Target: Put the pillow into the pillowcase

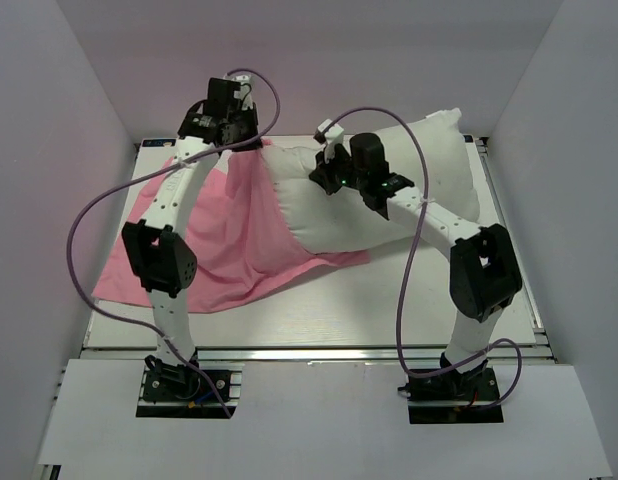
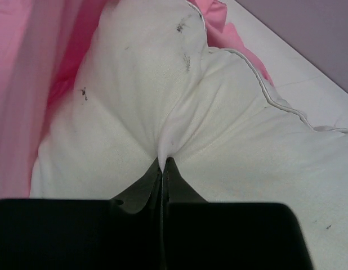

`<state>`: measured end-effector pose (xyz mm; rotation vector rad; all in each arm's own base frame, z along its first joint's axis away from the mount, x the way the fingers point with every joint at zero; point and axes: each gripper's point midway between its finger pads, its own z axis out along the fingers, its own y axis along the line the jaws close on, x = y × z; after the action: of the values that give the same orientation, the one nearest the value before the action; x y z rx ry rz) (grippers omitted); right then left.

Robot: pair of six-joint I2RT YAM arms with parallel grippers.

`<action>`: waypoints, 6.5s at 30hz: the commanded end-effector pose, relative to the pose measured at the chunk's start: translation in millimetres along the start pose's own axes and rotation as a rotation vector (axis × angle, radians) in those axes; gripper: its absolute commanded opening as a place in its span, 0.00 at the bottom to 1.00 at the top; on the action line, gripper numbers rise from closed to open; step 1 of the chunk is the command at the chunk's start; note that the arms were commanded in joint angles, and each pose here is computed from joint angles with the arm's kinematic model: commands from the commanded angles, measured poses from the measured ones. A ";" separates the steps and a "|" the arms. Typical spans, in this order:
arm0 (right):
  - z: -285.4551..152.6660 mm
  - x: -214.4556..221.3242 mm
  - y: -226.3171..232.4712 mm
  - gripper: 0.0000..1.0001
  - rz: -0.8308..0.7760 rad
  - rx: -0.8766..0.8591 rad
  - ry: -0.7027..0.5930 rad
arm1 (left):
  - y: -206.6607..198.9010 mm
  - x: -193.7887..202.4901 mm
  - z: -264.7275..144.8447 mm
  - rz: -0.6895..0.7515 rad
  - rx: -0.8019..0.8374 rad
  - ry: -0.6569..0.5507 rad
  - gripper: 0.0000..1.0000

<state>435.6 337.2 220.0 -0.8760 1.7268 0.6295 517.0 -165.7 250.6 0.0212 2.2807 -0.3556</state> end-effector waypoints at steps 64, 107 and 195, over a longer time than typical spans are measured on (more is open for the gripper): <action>-86.8 5.0 -38.3 0.89 0.311 0.355 0.078 | 4.2 125.8 -142.4 -0.215 -0.209 -0.098 0.98; -119.3 37.0 61.6 0.89 -0.447 0.075 0.180 | -3.1 131.0 -136.8 -0.228 0.005 -0.097 0.98; -157.5 23.8 56.0 0.89 0.196 0.337 0.047 | -51.1 92.8 -141.2 -0.060 -0.160 0.037 0.98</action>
<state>291.3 270.9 233.5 -0.4086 1.9015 0.5220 254.1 -290.5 296.3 0.2419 2.4025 -0.6984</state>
